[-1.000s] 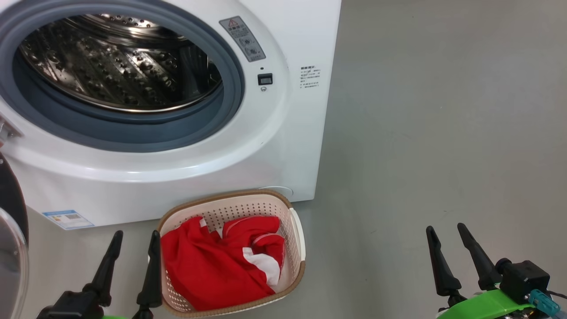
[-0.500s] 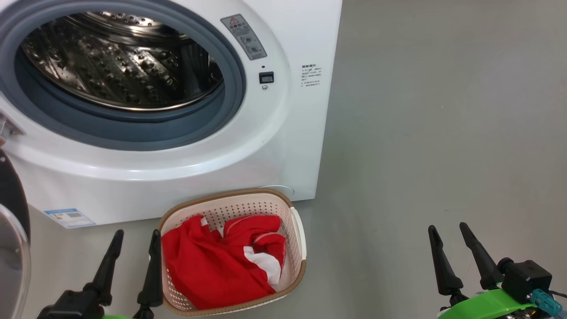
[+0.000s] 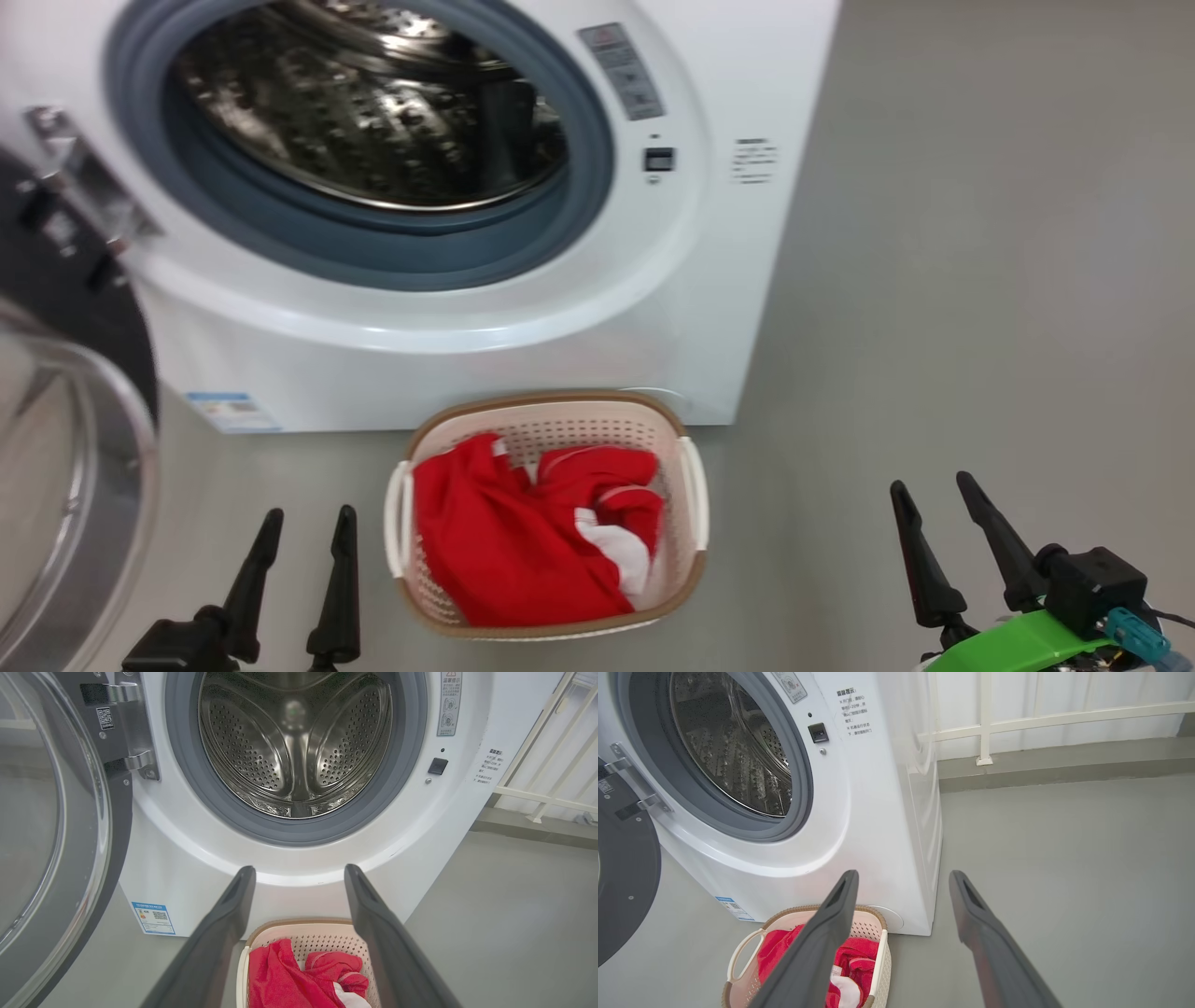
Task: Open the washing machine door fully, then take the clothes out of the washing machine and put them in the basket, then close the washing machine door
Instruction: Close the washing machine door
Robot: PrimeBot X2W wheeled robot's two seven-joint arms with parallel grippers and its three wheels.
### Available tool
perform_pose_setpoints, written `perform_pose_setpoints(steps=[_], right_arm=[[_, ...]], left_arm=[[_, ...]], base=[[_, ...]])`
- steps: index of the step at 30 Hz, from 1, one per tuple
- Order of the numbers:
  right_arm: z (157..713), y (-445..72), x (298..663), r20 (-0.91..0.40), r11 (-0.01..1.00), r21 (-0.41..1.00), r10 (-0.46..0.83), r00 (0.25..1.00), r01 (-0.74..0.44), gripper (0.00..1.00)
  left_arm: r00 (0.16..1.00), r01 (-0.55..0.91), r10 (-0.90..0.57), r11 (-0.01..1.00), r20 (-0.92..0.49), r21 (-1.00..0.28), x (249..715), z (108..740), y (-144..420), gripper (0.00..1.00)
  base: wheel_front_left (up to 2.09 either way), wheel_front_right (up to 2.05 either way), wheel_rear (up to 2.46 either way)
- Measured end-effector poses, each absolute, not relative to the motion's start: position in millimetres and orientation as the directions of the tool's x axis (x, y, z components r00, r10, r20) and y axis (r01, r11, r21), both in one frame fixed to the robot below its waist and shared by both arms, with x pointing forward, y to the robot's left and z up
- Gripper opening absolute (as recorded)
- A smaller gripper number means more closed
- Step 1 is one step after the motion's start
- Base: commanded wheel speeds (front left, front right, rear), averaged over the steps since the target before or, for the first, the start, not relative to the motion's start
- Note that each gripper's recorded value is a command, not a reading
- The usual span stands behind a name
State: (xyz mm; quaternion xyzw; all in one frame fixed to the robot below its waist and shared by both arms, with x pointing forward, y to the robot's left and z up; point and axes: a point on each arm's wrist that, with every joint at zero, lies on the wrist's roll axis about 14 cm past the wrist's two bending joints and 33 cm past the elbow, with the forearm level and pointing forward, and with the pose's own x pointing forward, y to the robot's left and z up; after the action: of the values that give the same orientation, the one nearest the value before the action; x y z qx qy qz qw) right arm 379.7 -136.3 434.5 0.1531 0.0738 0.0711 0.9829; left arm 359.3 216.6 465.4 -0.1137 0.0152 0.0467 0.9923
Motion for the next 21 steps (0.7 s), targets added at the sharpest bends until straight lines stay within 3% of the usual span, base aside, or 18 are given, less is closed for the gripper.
perform_pose_setpoints(steps=[10, 21], right_arm=[[436, -76, 397, -0.111, 0.901, 0.298, 0.359, 0.927, -0.314, 1.00], [445, 21, 387, -0.085, 0.762, 0.295, 0.622, 0.779, -0.576, 1.00]], left_arm=[[0.964, -0.265, 0.257, 0.930, -0.067, -0.255, 317, 462, 254, 1.00], [0.865, -0.496, 0.494, 0.820, -0.084, -0.285, 240, 462, 299, 1.00]], base=[[0.00, 0.00, 0.00], [0.00, 0.00, 0.00]])
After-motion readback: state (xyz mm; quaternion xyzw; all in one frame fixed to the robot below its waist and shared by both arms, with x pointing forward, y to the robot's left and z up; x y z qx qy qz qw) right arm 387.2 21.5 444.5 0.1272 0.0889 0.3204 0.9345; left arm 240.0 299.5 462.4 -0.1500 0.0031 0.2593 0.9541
